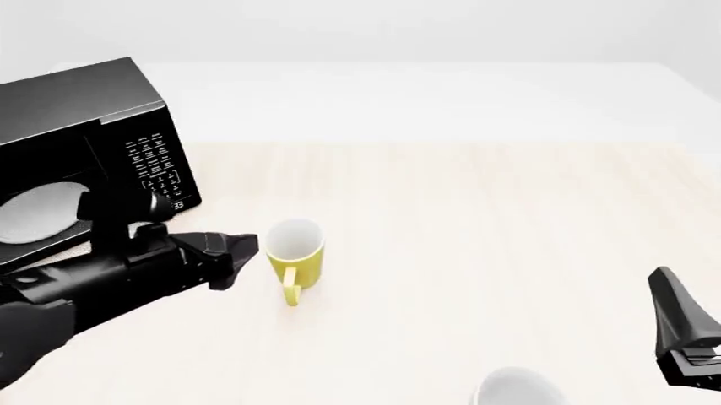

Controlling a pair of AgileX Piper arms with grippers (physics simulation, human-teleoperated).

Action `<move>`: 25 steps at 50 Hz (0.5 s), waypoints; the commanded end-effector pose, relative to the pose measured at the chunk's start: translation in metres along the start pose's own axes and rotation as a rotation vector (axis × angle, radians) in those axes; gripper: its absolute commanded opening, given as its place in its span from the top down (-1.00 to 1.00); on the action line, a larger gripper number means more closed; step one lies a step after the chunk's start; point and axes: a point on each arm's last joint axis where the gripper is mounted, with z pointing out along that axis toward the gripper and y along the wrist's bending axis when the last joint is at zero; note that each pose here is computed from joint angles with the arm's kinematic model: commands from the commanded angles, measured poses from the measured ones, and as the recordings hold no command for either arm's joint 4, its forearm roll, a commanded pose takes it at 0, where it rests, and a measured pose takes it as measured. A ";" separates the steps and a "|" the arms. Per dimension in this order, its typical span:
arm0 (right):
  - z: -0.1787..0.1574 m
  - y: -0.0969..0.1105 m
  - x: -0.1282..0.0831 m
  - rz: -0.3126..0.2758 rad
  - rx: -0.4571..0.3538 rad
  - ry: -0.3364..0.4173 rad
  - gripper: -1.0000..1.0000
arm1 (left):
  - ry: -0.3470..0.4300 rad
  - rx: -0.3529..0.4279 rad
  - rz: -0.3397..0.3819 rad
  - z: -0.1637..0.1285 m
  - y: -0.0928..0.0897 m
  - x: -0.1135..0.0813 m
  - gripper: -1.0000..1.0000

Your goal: Put the yellow and white mug in the microwave and close it.

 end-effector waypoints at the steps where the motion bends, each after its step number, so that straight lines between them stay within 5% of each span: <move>1: 0.000 0.000 0.000 0.000 0.000 0.000 -1.00 | 0.030 0.013 -0.038 0.015 -0.003 0.008 -1.00; 25: 0.000 0.000 0.000 0.000 0.000 0.000 -1.00 | 0.063 0.017 -0.104 0.043 -0.004 0.020 -1.00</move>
